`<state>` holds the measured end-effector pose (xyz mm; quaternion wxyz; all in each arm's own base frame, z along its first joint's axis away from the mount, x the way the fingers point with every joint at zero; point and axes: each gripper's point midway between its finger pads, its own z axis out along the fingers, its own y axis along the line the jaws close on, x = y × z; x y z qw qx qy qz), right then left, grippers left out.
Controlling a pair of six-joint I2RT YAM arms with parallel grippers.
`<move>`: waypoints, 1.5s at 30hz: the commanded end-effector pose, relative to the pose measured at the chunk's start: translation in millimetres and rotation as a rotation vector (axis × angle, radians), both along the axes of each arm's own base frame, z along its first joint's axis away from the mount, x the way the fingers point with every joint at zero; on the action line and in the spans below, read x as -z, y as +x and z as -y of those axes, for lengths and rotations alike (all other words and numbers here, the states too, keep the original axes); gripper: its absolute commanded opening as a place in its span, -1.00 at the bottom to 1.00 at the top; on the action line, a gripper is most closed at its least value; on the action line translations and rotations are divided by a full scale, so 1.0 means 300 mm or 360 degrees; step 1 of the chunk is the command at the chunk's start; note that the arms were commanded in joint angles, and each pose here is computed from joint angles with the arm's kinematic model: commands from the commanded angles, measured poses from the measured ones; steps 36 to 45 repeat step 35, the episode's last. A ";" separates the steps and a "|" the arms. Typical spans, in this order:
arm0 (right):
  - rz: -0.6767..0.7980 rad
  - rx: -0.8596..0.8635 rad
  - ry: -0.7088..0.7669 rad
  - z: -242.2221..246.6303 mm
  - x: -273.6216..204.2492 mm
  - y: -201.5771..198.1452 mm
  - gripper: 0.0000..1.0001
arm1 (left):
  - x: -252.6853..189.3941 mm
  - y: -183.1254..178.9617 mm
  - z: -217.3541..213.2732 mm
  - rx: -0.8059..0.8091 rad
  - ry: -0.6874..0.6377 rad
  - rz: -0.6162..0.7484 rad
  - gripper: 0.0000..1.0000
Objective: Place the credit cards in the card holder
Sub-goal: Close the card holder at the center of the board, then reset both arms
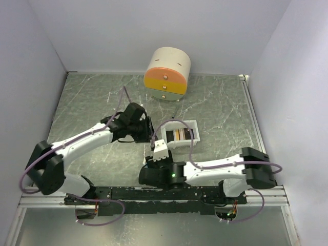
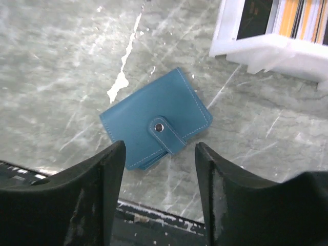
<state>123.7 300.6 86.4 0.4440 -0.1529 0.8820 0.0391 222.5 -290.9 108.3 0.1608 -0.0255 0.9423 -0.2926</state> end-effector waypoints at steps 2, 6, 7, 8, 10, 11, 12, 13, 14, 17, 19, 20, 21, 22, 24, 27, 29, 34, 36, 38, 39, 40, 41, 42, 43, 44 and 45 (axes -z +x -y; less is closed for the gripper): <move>-0.0049 0.0019 0.0212 0.037 -0.137 -0.007 0.42 | -0.203 0.027 -0.121 -0.0110 0.0128 0.0270 0.37; -0.0041 0.0029 0.0420 0.058 -0.233 -0.004 0.99 | -0.352 0.004 -0.176 -0.0115 0.0063 0.0458 0.97; -0.0039 0.0032 0.0465 0.065 -0.253 -0.002 1.00 | -0.375 -0.005 -0.187 -0.0109 0.0050 0.0491 1.00; -0.0034 0.0046 0.0510 0.077 -0.277 0.001 1.00 | -0.396 -0.019 -0.199 -0.0098 0.0034 0.0518 1.00; -0.0032 0.0066 0.0586 0.094 -0.321 0.001 1.00 | -0.431 -0.046 -0.220 -0.0078 -0.0001 0.0569 1.00; -0.0033 0.0088 0.0626 0.105 -0.341 0.003 1.00 | -0.447 -0.063 -0.226 -0.0056 -0.0032 0.0598 1.00; -0.0031 0.0111 0.0660 0.116 -0.358 0.005 1.00 | -0.465 -0.080 -0.233 -0.0038 -0.0069 0.0632 1.00; -0.0029 0.0129 0.0696 0.125 -0.378 0.007 1.00 | -0.482 -0.093 -0.243 -0.0032 -0.0101 0.0668 0.99; -0.0027 0.0144 0.0726 0.135 -0.392 0.008 1.00 | -0.494 -0.106 -0.255 -0.0031 -0.0124 0.0700 1.00; -0.0012 0.0230 0.0811 0.181 -0.434 0.019 1.00 | -0.521 -0.135 -0.301 -0.0067 -0.0157 0.0778 1.00; 0.0011 0.0248 0.0860 0.208 -0.463 0.026 1.00 | -0.531 -0.151 -0.323 -0.0084 -0.0178 0.0811 1.00; 0.0025 0.0254 0.0882 0.221 -0.472 0.029 1.00 | -0.532 -0.159 -0.331 -0.0088 -0.0186 0.0822 1.00; 0.0045 0.0265 0.0903 0.237 -0.478 0.035 1.00 | -0.531 -0.164 -0.338 -0.0091 -0.0190 0.0828 0.99; 0.0057 0.0265 0.0919 0.249 -0.479 0.038 1.00 | -0.528 -0.168 -0.344 -0.0099 -0.0189 0.0827 1.00; 0.0067 0.0276 0.0964 0.271 -0.479 0.040 1.00 | -0.524 -0.174 -0.356 -0.0115 -0.0180 0.0821 1.00; 0.0052 0.0282 0.1033 0.288 -0.471 0.036 1.00 | -0.519 -0.178 -0.358 -0.0128 -0.0192 0.0814 1.00; 0.0049 0.0282 0.1046 0.292 -0.455 0.035 1.00 | -0.525 -0.181 -0.352 -0.0119 -0.0215 0.0820 1.00; 0.0040 0.0323 0.1034 0.309 -0.432 0.036 1.00 | -0.513 -0.174 -0.361 -0.0150 -0.0191 0.0809 1.00; 0.0041 0.0322 0.1030 0.309 -0.433 0.036 1.00 | -0.511 -0.172 -0.360 -0.0155 -0.0190 0.0805 1.00; 0.0041 0.0322 0.1030 0.309 -0.433 0.036 1.00 | -0.511 -0.172 -0.360 -0.0155 -0.0190 0.0805 1.00; 0.0041 0.0322 0.1030 0.309 -0.433 0.036 1.00 | -0.511 -0.172 -0.360 -0.0155 -0.0190 0.0805 1.00; 0.0041 0.0322 0.1030 0.309 -0.433 0.036 1.00 | -0.511 -0.172 -0.360 -0.0155 -0.0190 0.0805 1.00; 0.0041 0.0322 0.1030 0.309 -0.433 0.036 1.00 | -0.511 -0.172 -0.360 -0.0155 -0.0190 0.0805 1.00; 0.0041 0.0322 0.1030 0.309 -0.433 0.036 1.00 | -0.511 -0.172 -0.360 -0.0155 -0.0190 0.0805 1.00; 0.0041 0.0322 0.1030 0.309 -0.433 0.036 1.00 | -0.511 -0.172 -0.360 -0.0155 -0.0190 0.0805 1.00; 0.0041 0.0322 0.1030 0.309 -0.433 0.036 1.00 | -0.511 -0.172 -0.360 -0.0155 -0.0190 0.0805 1.00; 0.0041 0.0322 0.1030 0.309 -0.433 0.036 1.00 | -0.511 -0.172 -0.360 -0.0155 -0.0190 0.0805 1.00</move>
